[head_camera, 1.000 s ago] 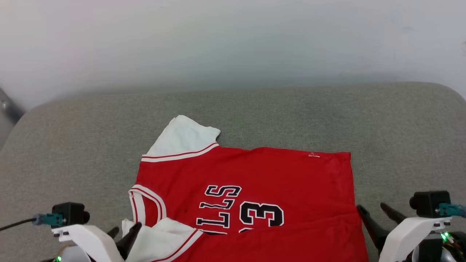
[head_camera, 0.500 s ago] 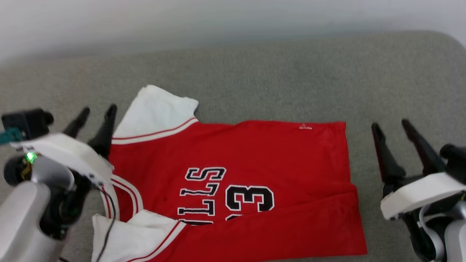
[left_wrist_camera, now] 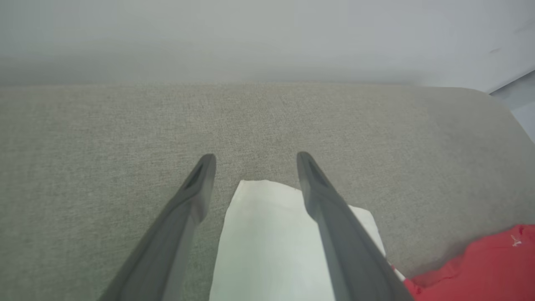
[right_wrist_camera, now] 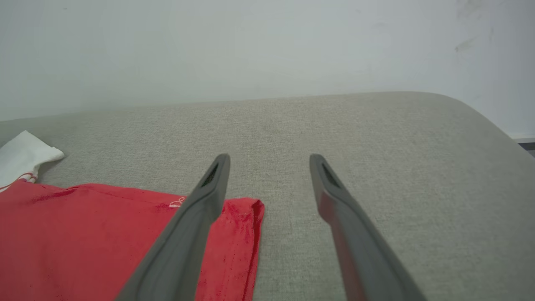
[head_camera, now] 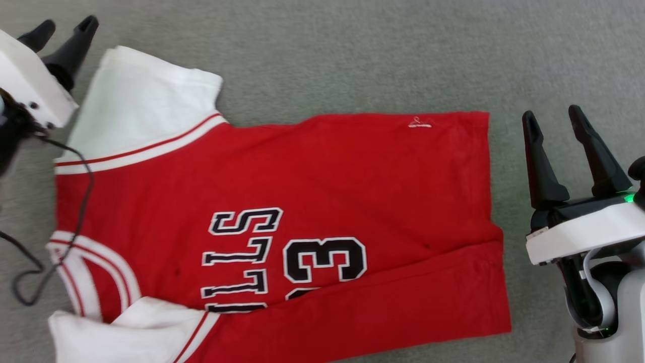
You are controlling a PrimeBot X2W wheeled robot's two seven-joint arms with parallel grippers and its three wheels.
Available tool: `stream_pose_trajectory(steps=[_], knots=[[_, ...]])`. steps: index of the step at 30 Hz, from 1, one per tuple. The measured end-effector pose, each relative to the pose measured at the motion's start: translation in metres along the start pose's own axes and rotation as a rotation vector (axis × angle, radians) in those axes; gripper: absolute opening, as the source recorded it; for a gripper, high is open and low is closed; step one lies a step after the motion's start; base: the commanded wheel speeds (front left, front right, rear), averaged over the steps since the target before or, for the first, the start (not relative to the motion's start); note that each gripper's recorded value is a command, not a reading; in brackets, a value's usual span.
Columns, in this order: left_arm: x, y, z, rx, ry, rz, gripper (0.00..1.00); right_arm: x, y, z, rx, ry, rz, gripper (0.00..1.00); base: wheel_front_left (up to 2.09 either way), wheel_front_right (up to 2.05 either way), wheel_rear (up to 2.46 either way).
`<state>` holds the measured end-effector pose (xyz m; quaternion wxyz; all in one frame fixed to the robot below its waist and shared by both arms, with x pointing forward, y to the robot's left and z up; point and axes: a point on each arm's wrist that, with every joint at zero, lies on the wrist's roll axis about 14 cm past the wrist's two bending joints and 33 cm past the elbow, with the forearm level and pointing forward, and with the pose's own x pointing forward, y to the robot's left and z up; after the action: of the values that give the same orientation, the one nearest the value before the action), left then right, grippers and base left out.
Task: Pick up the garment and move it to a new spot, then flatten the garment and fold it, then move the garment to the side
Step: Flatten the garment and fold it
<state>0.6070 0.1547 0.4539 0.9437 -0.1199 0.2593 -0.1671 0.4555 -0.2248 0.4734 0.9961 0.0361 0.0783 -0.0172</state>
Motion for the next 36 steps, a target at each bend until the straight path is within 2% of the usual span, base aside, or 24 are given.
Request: stream_pose_trajectory(steps=[8, 12, 13, 14, 16, 21, 26, 36], knots=[[0.027, 0.010, -0.059, -0.025, 0.405, -0.015, 1.00, -0.004, -0.020, -0.028, 0.007, 0.072, -0.063, 1.00, 0.00, 0.00, 0.00], [0.032, 0.017, -0.080, -0.047, 0.528, 0.003, 1.00, -0.004, -0.026, -0.040, 0.029, 0.099, -0.081, 1.00, 0.00, 0.00, 0.00], [0.034, 0.018, -0.083, -0.051, 0.546, 0.008, 0.81, -0.005, -0.027, -0.042, 0.033, 0.104, -0.084, 1.00, 0.00, 0.00, 0.00], [0.035, 0.018, -0.087, -0.061, 0.566, 0.009, 0.44, -0.005, -0.028, -0.044, 0.037, 0.108, -0.087, 1.00, 0.00, 0.00, 0.00], [0.037, 0.018, -0.092, -0.095, 0.592, 0.009, 0.00, -0.006, -0.029, -0.047, 0.049, 0.118, -0.092, 1.00, 0.00, 0.00, 0.00], [0.037, 0.017, -0.095, -0.120, 0.584, 0.006, 0.00, -0.001, -0.023, -0.053, 0.093, 0.170, -0.071, 1.00, 0.00, 0.00, 0.00], [0.033, 0.015, -0.086, -0.099, 0.525, -0.001, 0.00, 0.013, -0.010, -0.070, 0.124, 0.340, -0.003, 1.00, 0.00, 0.00, 0.00], [0.009, 0.008, -0.055, -0.010, 0.392, -0.037, 0.00, 0.042, 0.019, -0.096, 0.045, 0.691, 0.150, 1.00, 0.00, 0.00, 0.00]])
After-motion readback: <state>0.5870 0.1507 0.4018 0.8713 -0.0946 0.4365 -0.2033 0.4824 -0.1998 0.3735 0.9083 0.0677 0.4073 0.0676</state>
